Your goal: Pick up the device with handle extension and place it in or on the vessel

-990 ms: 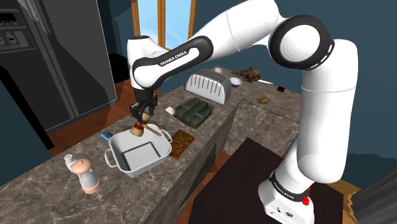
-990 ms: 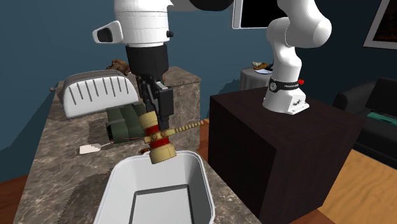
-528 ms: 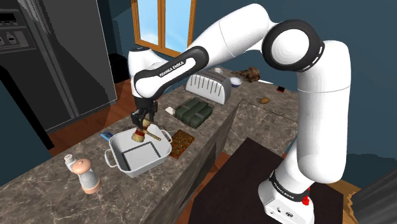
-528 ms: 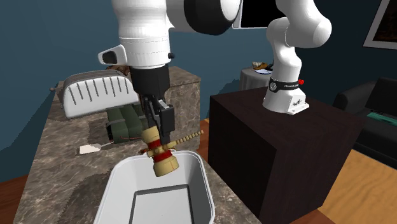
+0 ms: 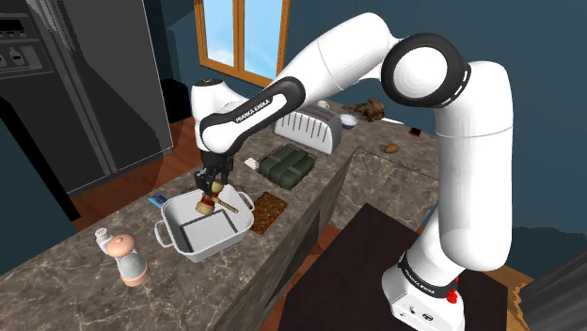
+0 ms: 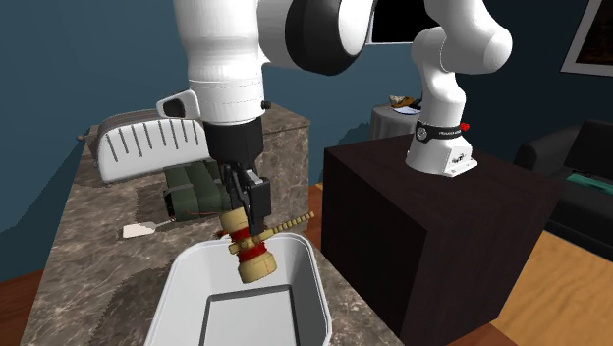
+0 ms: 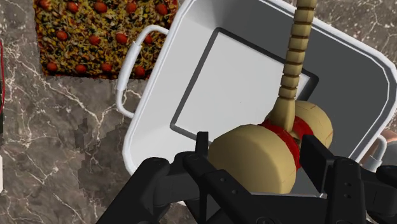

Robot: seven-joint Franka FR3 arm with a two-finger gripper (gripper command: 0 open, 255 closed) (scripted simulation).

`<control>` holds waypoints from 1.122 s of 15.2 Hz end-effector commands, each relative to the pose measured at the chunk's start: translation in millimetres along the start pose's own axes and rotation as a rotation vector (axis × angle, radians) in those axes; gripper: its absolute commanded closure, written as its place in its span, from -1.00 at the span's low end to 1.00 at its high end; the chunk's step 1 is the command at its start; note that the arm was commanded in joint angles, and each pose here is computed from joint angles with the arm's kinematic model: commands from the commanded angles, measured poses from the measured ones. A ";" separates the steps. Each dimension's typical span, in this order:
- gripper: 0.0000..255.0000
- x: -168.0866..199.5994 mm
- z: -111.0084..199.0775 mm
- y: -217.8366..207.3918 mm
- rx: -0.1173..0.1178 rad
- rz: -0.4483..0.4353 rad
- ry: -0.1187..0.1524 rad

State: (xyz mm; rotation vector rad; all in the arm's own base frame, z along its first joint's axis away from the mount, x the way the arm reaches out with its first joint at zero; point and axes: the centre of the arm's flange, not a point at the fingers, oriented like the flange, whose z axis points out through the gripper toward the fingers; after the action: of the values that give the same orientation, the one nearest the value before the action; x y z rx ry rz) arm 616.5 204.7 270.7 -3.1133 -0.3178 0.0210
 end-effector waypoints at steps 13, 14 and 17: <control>-1.00 0.1 -50.0 -0.1 0.000 0.000 0.001; -1.00 0.1 -50.0 -0.1 0.000 0.000 0.001; -1.00 0.1 -50.0 -0.1 0.000 0.000 0.001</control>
State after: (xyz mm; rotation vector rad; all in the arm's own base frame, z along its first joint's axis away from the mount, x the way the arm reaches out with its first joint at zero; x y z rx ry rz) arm 617.0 204.3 319.8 -3.1132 -0.3177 0.0196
